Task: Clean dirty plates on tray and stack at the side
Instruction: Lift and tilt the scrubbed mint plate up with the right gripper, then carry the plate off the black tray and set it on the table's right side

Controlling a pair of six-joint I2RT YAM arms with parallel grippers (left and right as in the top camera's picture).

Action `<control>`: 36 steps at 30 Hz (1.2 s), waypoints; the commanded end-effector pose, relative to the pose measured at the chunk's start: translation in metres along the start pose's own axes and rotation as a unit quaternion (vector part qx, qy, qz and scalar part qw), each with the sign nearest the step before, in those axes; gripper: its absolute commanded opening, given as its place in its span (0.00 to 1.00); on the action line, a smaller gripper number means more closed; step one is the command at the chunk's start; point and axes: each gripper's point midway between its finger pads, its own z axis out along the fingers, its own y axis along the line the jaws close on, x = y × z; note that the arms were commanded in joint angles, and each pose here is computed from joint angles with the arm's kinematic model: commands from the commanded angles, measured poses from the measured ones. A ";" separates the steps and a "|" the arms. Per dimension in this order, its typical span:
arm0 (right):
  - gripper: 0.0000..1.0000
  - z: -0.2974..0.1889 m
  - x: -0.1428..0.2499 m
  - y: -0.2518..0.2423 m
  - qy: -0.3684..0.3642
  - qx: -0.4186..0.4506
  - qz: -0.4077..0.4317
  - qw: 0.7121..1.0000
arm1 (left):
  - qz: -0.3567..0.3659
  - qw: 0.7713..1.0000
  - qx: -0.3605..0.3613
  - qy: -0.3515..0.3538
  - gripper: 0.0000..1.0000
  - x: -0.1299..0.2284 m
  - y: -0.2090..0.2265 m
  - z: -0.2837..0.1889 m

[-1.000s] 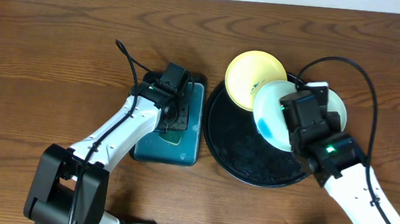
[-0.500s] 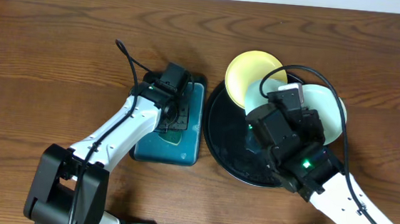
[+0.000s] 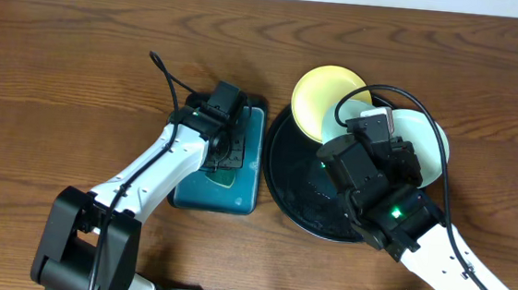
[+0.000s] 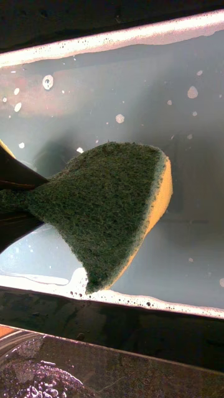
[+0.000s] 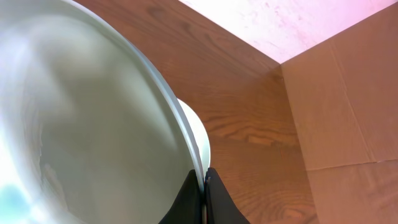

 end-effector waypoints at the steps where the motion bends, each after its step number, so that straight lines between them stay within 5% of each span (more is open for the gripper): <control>1: 0.01 -0.007 -0.011 -0.010 -0.017 0.014 0.013 1.000 | 0.000 1.000 -0.002 0.003 0.08 0.002 0.003 0.002; 12: 0.01 -0.006 -0.017 -0.016 -0.024 0.035 -0.020 0.999 | 0.000 1.000 -0.002 0.003 0.08 0.002 0.003 0.002; 19: 0.01 -0.003 -0.023 0.025 -0.043 -0.055 -0.253 0.965 | 0.000 1.000 -0.002 0.004 0.08 0.002 0.003 0.002; 23: 0.01 -0.003 -0.025 0.018 -0.045 -0.030 -0.330 0.943 | 0.000 1.000 -0.002 0.003 0.08 0.002 0.003 0.002; 31: 0.01 -0.009 -0.055 -0.031 -0.053 0.115 -0.240 0.963 | 0.000 1.000 -0.001 0.001 0.08 0.000 0.002 0.002; 36: 0.01 -0.015 -0.066 -0.025 -0.080 0.107 -0.201 0.970 | 0.000 1.000 -0.001 0.001 0.08 0.000 0.002 0.002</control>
